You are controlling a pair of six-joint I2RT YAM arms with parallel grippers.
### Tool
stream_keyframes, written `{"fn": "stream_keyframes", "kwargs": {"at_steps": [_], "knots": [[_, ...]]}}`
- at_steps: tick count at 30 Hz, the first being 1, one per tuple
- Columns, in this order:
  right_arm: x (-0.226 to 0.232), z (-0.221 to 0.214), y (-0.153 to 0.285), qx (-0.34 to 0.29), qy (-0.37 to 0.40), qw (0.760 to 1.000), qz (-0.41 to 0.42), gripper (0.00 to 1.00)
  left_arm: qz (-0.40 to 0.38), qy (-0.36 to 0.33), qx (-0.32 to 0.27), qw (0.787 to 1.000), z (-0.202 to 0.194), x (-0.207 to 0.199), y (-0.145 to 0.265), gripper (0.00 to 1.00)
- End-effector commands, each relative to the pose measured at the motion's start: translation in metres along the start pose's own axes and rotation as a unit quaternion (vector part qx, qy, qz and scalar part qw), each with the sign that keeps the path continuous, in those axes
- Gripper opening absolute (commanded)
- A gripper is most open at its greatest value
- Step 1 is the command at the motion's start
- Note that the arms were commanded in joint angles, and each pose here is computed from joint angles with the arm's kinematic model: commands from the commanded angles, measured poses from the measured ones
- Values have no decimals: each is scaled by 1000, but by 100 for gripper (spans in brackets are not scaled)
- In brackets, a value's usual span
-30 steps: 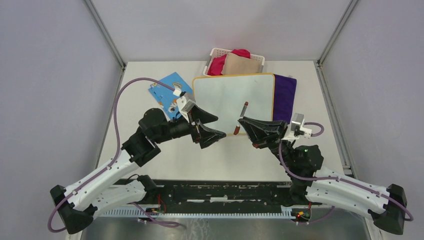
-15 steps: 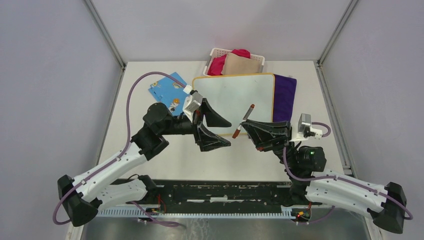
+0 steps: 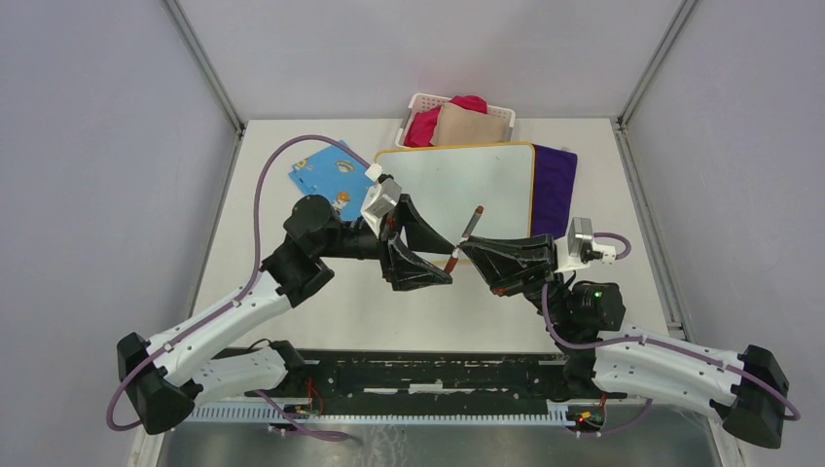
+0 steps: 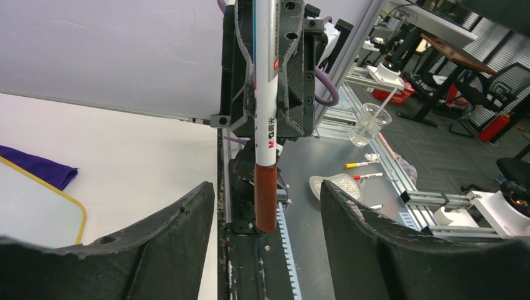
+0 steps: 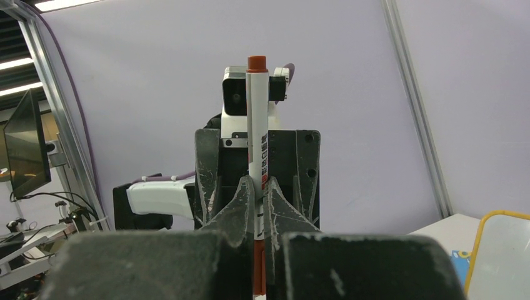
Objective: Write a sentence on the whiteboard
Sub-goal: Open the whiteboard marker at the center of the board.
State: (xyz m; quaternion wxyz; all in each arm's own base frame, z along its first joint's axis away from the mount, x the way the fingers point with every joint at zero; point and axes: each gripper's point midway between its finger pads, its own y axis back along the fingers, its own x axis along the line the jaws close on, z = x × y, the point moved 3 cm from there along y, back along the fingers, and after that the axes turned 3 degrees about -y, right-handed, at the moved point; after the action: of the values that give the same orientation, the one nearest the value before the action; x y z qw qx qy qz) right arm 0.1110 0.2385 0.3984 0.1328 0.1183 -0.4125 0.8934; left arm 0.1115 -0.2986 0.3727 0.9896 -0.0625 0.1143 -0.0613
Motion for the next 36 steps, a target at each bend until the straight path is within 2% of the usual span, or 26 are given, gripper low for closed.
{"fn": "stream_keyframes", "kwargs": {"at_steps": [1,7,10,21,24,25,28,30,33,36], "knots": [[15,22,-8,-40,-10,999,32,0,-32,-12,-14,999,16,-13,-3,68],[14,18,-8,-36,-16,999,32,0,-34,-10,-12,999,15,-14,-5,61],[13,17,-9,-33,-18,999,31,0,-35,-13,-13,999,16,-14,-6,54],[10,8,-10,-16,-23,999,24,0,-18,-20,7,1000,6,-12,-2,10],[8,6,-9,-3,-19,1000,15,1,-3,-21,20,1000,-1,-9,2,3],[7,5,-8,5,-14,1000,9,9,6,-21,25,999,-3,-7,3,2],[-2,1,-4,46,22,998,-25,47,43,-31,43,998,-9,-1,10,2],[-12,7,-1,78,71,992,-62,60,80,-52,60,994,-12,7,19,2],[-30,11,10,156,148,968,-129,67,141,-89,89,982,-16,18,34,2],[-34,20,18,218,197,944,-152,68,211,-135,119,961,-21,33,54,2]]}}
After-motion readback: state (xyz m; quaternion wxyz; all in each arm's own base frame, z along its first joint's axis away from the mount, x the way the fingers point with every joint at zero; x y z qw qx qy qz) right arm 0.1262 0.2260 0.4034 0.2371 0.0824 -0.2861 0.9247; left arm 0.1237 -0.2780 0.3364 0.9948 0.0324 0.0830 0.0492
